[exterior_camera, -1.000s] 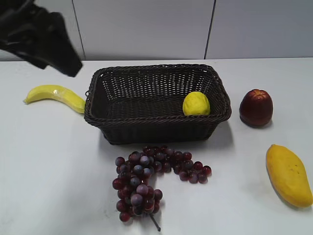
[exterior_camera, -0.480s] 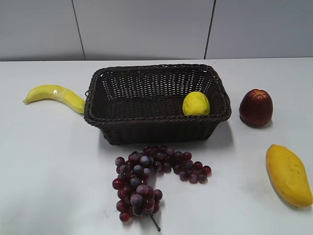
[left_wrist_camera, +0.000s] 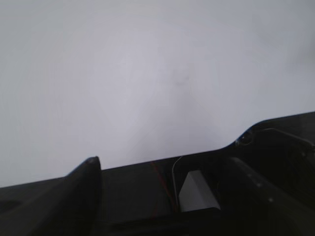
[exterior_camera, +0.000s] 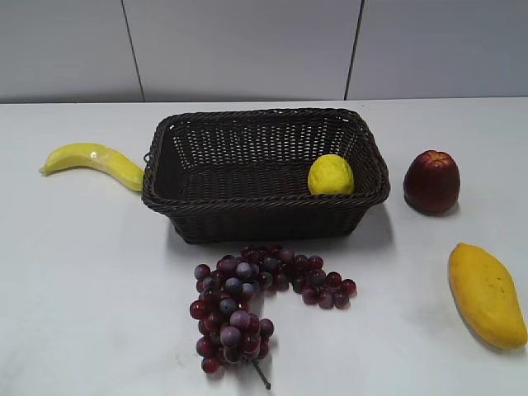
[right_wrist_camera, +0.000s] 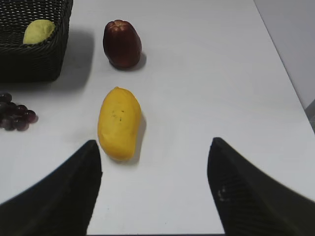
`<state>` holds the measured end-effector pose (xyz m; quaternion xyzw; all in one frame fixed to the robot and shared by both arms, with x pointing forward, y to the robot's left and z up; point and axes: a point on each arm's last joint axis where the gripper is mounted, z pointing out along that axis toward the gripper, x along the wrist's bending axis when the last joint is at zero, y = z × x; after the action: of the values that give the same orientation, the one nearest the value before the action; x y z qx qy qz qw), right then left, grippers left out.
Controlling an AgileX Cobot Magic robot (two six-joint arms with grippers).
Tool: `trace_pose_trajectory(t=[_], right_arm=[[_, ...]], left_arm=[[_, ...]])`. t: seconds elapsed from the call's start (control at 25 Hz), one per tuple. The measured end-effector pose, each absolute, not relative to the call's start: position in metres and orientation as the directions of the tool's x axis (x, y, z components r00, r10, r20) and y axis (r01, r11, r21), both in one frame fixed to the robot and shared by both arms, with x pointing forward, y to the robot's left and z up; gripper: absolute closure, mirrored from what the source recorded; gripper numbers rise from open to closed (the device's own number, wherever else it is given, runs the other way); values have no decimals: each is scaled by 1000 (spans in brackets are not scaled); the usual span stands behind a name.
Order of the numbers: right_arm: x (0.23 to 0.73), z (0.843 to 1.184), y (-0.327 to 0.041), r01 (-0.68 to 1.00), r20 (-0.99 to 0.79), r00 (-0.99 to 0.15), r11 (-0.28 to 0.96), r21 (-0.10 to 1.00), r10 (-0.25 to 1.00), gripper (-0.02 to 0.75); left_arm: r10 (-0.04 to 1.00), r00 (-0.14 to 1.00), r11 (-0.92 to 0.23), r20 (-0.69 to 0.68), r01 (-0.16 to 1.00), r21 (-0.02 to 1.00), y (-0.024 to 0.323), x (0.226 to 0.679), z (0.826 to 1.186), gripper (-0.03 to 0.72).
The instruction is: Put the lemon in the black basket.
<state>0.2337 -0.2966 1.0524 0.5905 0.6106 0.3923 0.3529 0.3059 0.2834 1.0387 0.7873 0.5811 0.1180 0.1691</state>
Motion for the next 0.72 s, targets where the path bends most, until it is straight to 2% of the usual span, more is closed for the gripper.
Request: trace_pose_trajectory(t=[0.16,0.32,0.48,0.72], right_arm=[[234,1052,-297,444,32,-54,-5,896,998,186],[234,1052,-297,444,32,-54,-5,896,998,186],[234,1052,-297,444,32,-54,-5,896,998,186],[234,1052,-297,444,32,-54,-5,896,998,186]], left_arm=[[954,301,-239,-21,797,555,286,282,1044,102],[955,296,-207,0,666,717,289,266,1047,102],[956,294,-197,6,623,757,290,260,1044,113],[956,294,-195,7,617,762,290,260,1044,116]])
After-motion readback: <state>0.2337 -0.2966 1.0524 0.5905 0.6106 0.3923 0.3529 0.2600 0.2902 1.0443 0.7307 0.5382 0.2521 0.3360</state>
